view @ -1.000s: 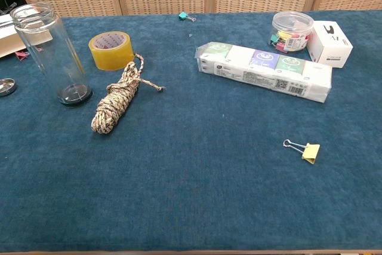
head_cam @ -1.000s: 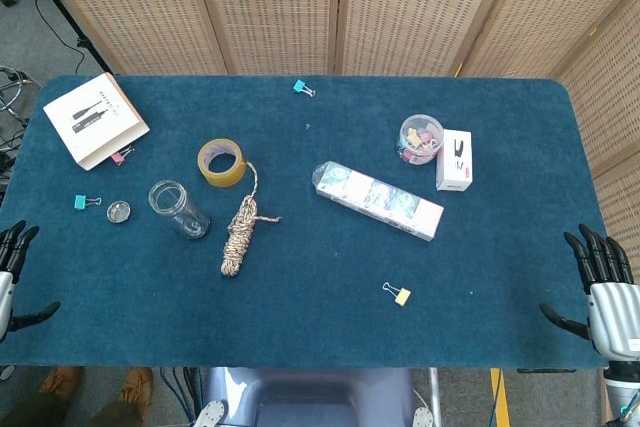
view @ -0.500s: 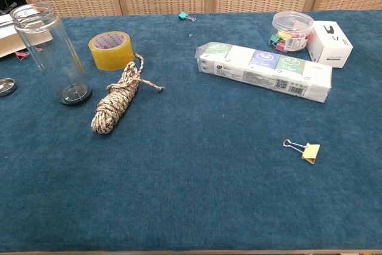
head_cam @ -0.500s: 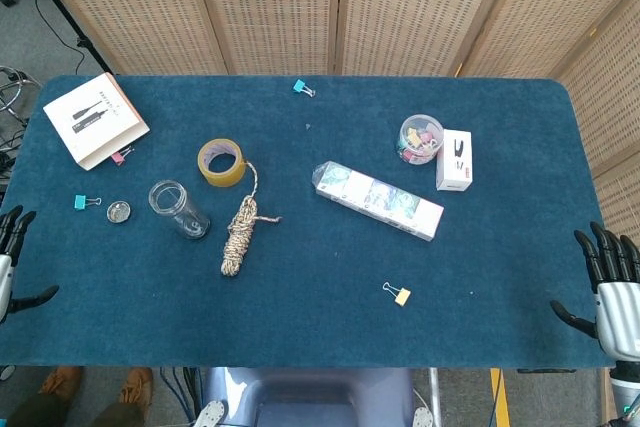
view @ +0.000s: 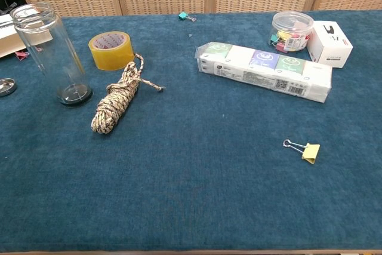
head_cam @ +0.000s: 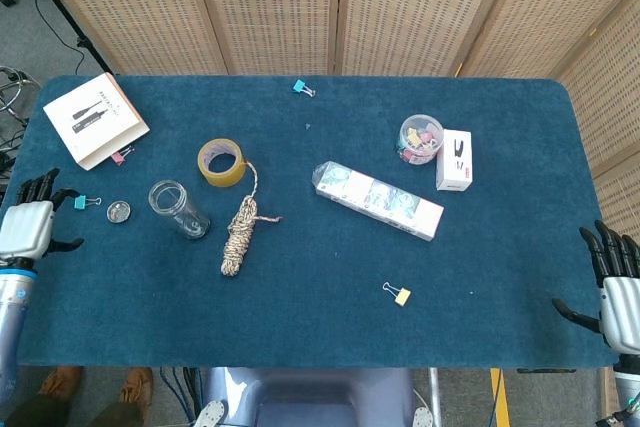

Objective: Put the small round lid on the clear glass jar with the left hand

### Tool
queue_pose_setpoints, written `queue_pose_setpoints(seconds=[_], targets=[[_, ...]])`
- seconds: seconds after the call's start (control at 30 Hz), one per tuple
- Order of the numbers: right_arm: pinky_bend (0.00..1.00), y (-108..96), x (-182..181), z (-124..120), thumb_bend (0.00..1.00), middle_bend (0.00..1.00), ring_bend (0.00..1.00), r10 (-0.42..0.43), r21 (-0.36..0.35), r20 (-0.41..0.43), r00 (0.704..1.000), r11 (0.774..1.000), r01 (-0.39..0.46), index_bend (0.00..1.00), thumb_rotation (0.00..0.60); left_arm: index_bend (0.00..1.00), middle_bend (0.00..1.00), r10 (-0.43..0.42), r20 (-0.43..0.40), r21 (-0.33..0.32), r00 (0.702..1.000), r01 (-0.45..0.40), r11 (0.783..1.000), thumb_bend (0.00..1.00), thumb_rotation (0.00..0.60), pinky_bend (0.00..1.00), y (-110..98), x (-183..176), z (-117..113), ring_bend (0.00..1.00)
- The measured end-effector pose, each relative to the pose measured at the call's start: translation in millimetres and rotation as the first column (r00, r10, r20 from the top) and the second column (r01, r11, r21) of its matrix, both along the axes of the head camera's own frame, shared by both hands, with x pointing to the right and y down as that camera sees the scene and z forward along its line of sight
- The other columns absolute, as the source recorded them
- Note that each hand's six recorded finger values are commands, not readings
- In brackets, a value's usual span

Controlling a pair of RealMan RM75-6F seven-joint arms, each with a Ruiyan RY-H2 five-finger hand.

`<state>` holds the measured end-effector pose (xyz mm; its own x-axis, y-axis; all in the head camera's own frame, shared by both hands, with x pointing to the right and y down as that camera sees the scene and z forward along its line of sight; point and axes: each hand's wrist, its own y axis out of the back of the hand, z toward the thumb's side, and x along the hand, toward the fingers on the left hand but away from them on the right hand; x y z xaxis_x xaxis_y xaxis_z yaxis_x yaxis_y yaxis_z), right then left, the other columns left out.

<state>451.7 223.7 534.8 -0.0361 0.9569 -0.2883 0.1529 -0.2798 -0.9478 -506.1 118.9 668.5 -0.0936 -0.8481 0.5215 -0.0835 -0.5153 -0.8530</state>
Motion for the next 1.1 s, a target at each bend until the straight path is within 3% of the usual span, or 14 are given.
queue_pose_setpoints(seconds=[0.3,0.6,1.1], targets=[[0.0,-1.0,4.5,5.4,0.0,0.0,0.0,0.016,-0.026,0.017,1.0,1.0,-0.016,0.03,0.6,0.37,0.0,-0.047,0.001,-0.032,0.999,0.047,0.998,0.27,0.6,0.0,-10.1,8.3,39.5,0.0],[0.0,-0.7,4.0,6.4,0.0,0.0,0.0,0.016,-0.032,0.019,1.0,0.999,-0.016,0.03,0.6,0.41,0.0,-0.054,-0.056,-0.073,0.997,0.049,0.996,0.31,0.6,0.0,-19.5,23.3,54.1,0.0],[0.0,-0.9,7.6,9.7,0.0,0.0,0.0,0.026,-0.051,0.015,1.0,0.998,-0.026,0.03,0.6,0.49,0.0,-0.048,-0.04,-0.084,0.998,0.044,0.996,0.35,0.6,0.0,-29.5,39.2,68.8,0.0]])
